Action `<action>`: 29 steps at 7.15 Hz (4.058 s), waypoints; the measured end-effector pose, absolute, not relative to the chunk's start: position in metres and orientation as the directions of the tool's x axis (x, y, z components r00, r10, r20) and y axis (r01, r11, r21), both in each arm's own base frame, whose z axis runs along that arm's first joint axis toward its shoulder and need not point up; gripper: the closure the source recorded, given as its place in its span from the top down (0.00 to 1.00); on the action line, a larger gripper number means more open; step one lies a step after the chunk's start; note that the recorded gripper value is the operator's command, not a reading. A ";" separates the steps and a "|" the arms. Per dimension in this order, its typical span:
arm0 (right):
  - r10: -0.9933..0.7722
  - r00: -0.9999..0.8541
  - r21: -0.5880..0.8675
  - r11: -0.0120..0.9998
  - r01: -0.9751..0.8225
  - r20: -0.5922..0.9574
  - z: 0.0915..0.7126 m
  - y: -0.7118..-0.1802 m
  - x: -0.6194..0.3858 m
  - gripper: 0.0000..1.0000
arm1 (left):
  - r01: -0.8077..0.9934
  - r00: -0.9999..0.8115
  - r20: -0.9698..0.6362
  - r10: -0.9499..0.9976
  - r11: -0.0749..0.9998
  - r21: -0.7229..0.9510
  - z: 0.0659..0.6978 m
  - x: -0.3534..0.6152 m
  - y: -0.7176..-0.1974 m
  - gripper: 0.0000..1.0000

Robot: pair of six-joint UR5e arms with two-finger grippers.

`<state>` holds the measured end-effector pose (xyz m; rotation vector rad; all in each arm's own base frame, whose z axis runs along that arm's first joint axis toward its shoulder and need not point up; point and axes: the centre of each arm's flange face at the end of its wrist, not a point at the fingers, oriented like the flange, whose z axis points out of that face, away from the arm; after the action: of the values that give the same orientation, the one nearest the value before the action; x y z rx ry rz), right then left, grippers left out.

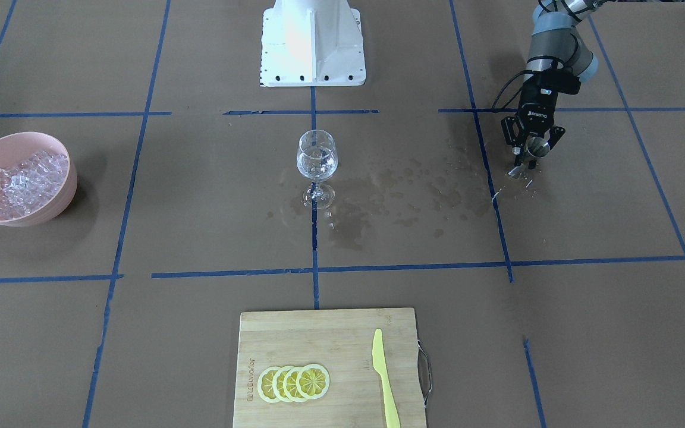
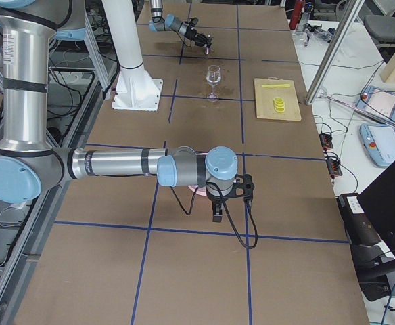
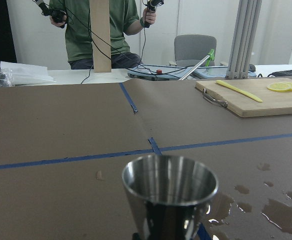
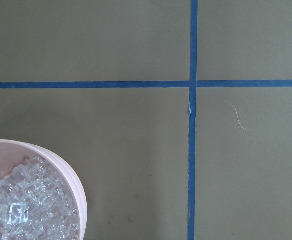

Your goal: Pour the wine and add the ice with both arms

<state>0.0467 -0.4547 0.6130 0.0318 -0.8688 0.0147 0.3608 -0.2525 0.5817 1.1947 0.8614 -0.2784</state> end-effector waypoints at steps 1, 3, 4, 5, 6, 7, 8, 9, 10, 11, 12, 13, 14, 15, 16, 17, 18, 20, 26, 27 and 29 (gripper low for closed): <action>-0.001 0.646 0.023 0.999 -0.026 0.764 0.613 -0.455 0.047 1.00 | 0.610 0.662 -0.710 0.240 0.379 0.696 0.583 0.361 -0.252 0.52; -0.005 0.644 0.028 0.999 -0.026 0.765 0.610 -0.455 0.047 1.00 | 0.607 0.662 -0.709 0.243 0.381 0.697 0.584 0.360 -0.252 1.00; -0.007 0.640 0.031 0.999 -0.026 0.768 0.608 -0.455 0.047 1.00 | 0.595 0.663 -0.704 0.253 0.393 0.701 0.587 0.357 -0.251 1.00; -0.008 0.636 0.032 0.999 -0.026 0.772 0.607 -0.455 0.046 1.00 | 0.569 0.668 -0.693 0.272 0.413 0.711 0.591 0.352 -0.248 1.00; -0.008 0.633 0.032 0.999 -0.026 0.774 0.607 -0.455 0.046 1.00 | 0.529 0.677 -0.671 0.301 0.435 0.728 0.595 0.344 -0.245 1.00; -0.008 0.631 0.032 0.999 -0.026 0.776 0.607 -0.454 0.046 1.00 | 0.485 0.681 -0.652 0.334 0.462 0.742 0.599 0.338 -0.242 1.00; -0.007 0.631 0.030 0.999 -0.026 0.776 0.607 -0.454 0.046 1.00 | 0.434 0.677 -0.635 0.371 0.496 0.752 0.604 0.332 -0.237 1.00; -0.006 0.630 0.029 0.999 -0.026 0.776 0.608 -0.454 0.046 1.00 | 0.373 0.674 -0.613 0.413 0.526 0.764 0.610 0.321 -0.232 1.00; -0.006 0.630 0.029 0.999 -0.026 0.777 0.608 -0.454 0.046 1.00 | 0.322 0.668 -0.594 0.448 0.546 0.773 0.610 0.303 -0.227 1.00; -0.007 0.628 0.030 0.999 -0.026 0.778 0.607 -0.454 0.046 1.00 | 0.287 0.671 -0.579 0.464 0.558 0.779 0.609 0.277 -0.223 1.00; -0.008 0.623 0.031 0.999 -0.025 0.782 0.606 -0.454 0.045 1.00 | 0.266 0.689 -0.563 0.457 0.563 0.782 0.613 0.252 -0.226 1.00; -0.015 0.617 0.037 0.999 -0.024 0.787 0.602 -0.454 0.044 1.00 | 0.255 0.713 -0.554 0.430 0.577 0.776 0.620 0.227 -0.238 1.00; -0.028 0.613 0.051 0.998 -0.020 0.790 0.595 -0.454 0.042 1.00 | 0.238 0.724 -0.558 0.405 0.612 0.754 0.627 0.208 -0.251 1.00; -0.053 0.610 0.073 0.997 -0.009 0.791 0.584 -0.454 0.037 1.00 | 0.209 0.725 -0.568 0.390 0.661 0.721 0.632 0.192 -0.267 1.00; -0.092 0.606 0.103 0.995 0.015 0.790 0.568 -0.451 0.026 1.00 | 0.167 0.720 -0.574 0.390 0.705 0.689 0.634 0.172 -0.289 1.00; -0.113 0.600 0.113 0.993 0.038 0.792 0.552 -0.445 0.010 1.00 | 0.125 0.703 -0.589 0.398 0.747 0.653 0.633 0.151 -0.312 1.00; -0.119 0.593 0.103 0.993 0.061 0.797 0.536 -0.438 -0.017 1.00 | 0.097 0.670 -0.630 0.393 0.795 0.599 0.630 0.132 -0.330 1.00; -0.130 0.581 0.100 0.991 0.084 0.804 0.520 -0.426 -0.073 1.00 | 0.073 0.577 -0.730 0.367 0.867 0.493 0.626 0.102 -0.340 1.00; -0.018 0.662 0.049 0.998 -0.029 0.749 0.572 -0.417 -0.165 0.91 | 0.169 0.464 -0.872 0.158 0.950 0.262 0.618 0.062 -0.329 1.00; -0.012 0.655 0.046 0.998 -0.035 0.756 0.571 -0.416 -0.170 0.87 | 0.174 0.461 -0.875 0.151 0.951 0.256 0.616 0.061 -0.328 1.00; -0.020 0.647 0.053 0.998 -0.031 0.762 0.567 -0.417 -0.177 0.83 | 0.179 0.458 -0.875 0.156 0.948 0.262 0.615 0.060 -0.327 1.00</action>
<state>-0.1769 -0.4169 0.5668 0.0629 -0.8670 0.0066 0.0599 -0.3271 0.6152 0.3398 1.1011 -0.0146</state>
